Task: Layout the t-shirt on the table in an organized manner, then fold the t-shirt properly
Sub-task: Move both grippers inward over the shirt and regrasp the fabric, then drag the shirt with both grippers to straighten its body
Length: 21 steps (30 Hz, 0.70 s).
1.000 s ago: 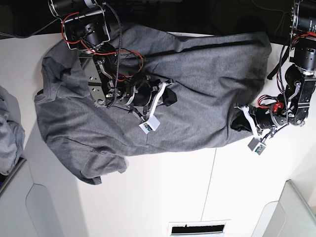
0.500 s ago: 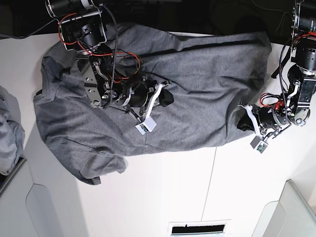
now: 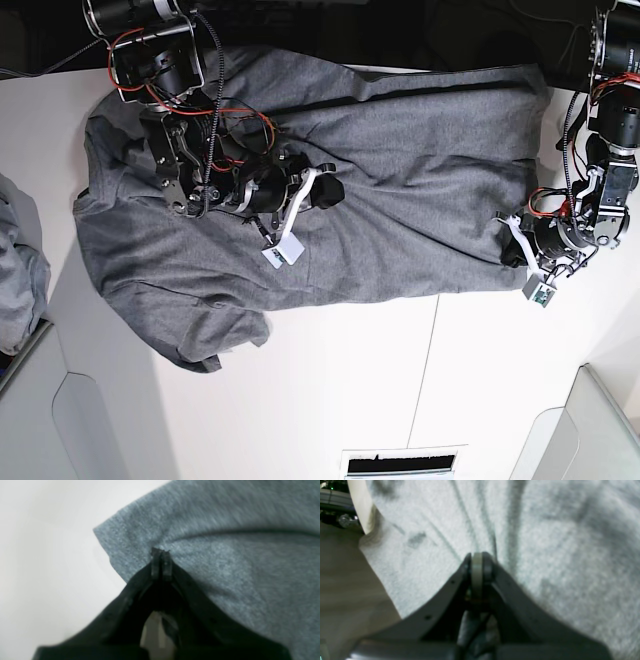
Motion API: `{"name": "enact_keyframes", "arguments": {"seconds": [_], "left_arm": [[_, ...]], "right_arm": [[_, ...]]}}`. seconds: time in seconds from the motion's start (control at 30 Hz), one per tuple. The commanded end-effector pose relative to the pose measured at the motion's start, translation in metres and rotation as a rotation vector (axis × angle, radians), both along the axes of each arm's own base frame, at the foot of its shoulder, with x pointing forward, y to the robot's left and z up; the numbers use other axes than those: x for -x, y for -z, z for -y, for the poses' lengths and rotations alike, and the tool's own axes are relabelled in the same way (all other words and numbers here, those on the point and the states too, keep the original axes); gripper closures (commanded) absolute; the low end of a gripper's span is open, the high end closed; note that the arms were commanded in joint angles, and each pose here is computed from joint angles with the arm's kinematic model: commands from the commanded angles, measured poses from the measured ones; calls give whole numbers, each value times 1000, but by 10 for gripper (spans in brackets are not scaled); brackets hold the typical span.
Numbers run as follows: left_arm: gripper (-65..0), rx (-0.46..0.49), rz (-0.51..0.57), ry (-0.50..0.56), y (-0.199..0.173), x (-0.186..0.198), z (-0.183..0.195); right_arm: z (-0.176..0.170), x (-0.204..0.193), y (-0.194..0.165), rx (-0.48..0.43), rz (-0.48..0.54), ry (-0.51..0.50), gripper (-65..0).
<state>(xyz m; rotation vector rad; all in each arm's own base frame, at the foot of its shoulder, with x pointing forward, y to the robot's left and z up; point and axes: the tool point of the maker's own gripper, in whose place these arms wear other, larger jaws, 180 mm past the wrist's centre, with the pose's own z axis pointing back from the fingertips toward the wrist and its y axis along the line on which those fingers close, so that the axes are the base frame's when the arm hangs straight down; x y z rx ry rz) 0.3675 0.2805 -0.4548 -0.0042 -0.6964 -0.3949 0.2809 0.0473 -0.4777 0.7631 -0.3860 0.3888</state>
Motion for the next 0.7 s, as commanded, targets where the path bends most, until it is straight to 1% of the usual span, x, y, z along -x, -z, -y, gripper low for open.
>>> {"name": "enact_keyframes", "arguments": {"seconds": [0.0,0.1,0.2,0.3,0.43,0.47,0.53,0.6,0.67], "left_arm": [[0,-63,3,-14,-9,-7,-17],[0,-105,25,2,-20,-20,-21],[0,-110,50,3,-31,-31,-23],[0,-48,59,40,-38,-37,-10],[0,70,56,117,-47,-37,18],[0,93,50,129,-49,-36,23],[0,125,44,120,-53,-37,28],[0,143,40,115,-57,-37,29],[0,178,46,107,-62,-37,32]], "right_arm": [[18,5,11,94,-25,-35,0],[31,4,14,116,-26,-29,0],[41,2,14,110,-31,-9,0],[44,-2,10,81,-18,13,0],[48,-16,-2,73,44,30,0],[50,-21,-8,74,67,31,0],[54,-34,-22,71,125,42,0],[59,-50,-40,59,194,69,0],[71,-68,-55,75,267,109,0]]}}
